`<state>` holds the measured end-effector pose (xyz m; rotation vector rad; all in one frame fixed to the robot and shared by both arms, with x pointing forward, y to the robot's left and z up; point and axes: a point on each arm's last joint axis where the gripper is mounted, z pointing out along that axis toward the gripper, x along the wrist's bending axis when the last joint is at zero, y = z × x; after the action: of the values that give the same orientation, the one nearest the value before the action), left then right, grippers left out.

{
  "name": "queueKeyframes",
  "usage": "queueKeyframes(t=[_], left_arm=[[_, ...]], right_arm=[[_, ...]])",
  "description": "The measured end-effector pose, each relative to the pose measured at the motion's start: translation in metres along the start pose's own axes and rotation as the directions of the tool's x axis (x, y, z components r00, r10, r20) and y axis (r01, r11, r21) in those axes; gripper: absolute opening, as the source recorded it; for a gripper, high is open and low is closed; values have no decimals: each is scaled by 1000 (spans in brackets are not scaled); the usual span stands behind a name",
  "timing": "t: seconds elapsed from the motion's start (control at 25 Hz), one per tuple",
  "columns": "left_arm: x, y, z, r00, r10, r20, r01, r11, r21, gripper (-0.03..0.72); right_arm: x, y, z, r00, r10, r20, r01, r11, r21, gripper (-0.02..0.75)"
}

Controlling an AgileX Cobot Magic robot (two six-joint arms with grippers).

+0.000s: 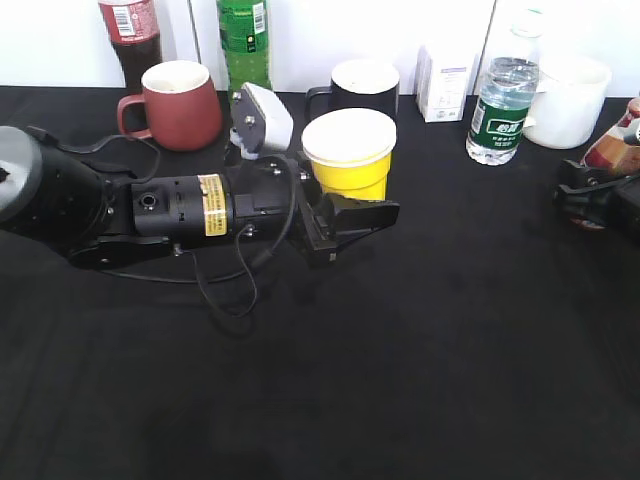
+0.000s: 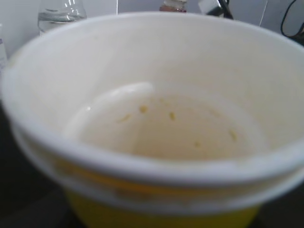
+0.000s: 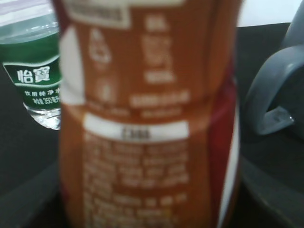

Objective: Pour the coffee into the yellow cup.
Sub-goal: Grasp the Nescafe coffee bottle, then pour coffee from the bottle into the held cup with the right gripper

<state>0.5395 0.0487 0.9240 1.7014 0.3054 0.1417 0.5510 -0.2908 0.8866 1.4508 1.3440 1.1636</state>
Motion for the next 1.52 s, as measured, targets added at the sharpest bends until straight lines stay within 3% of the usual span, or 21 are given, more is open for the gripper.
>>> queueKeyframes(t=[0.2, 0.32, 0.48, 0.56, 0.72, 0.8, 0.88, 1.16, 1.28, 1.52], left_arm=[[0, 0, 0, 1000, 0, 0, 0, 1000, 0, 457], [0, 0, 0, 1000, 1, 1, -1, 1000, 0, 456], [-4, 0, 2, 1000, 3, 12, -3, 1000, 2, 456], [-15, -2, 11, 999, 10, 33, -11, 999, 31, 456], [-42, 4, 38, 995, 60, 82, -67, 995, 79, 456], [-47, 9, 46, 993, 81, 81, -89, 992, 91, 456], [-49, 17, 53, 991, 100, 87, -106, 992, 67, 456], [-75, 21, 66, 990, 77, 122, -82, 996, 41, 456], [-70, 21, 67, 994, 71, 80, -77, 995, 71, 456], [-67, 21, 69, 996, 76, 54, -81, 992, 98, 456]], right_arm=[[1, 1, 0, 1000, -3, -7, 3, 1000, -10, 528], [8, 15, -8, 996, -48, -78, 47, 999, -17, 528], [22, 53, -40, 956, -236, -175, 214, 967, -135, 528], [29, 71, -55, 915, -342, -213, 311, 936, -165, 528], [38, 99, -82, 783, -588, -203, 531, 802, -274, 528], [42, 105, -89, 688, -703, -180, 626, 701, -342, 528], [43, 106, -90, 649, -743, -164, 659, 657, -365, 528], [43, 106, -90, 333, -943, -1, 862, 305, -405, 528], [43, 106, -90, 279, -960, 27, 881, 244, -406, 528], [44, 103, -85, 247, -968, 53, 883, 203, -422, 528]])
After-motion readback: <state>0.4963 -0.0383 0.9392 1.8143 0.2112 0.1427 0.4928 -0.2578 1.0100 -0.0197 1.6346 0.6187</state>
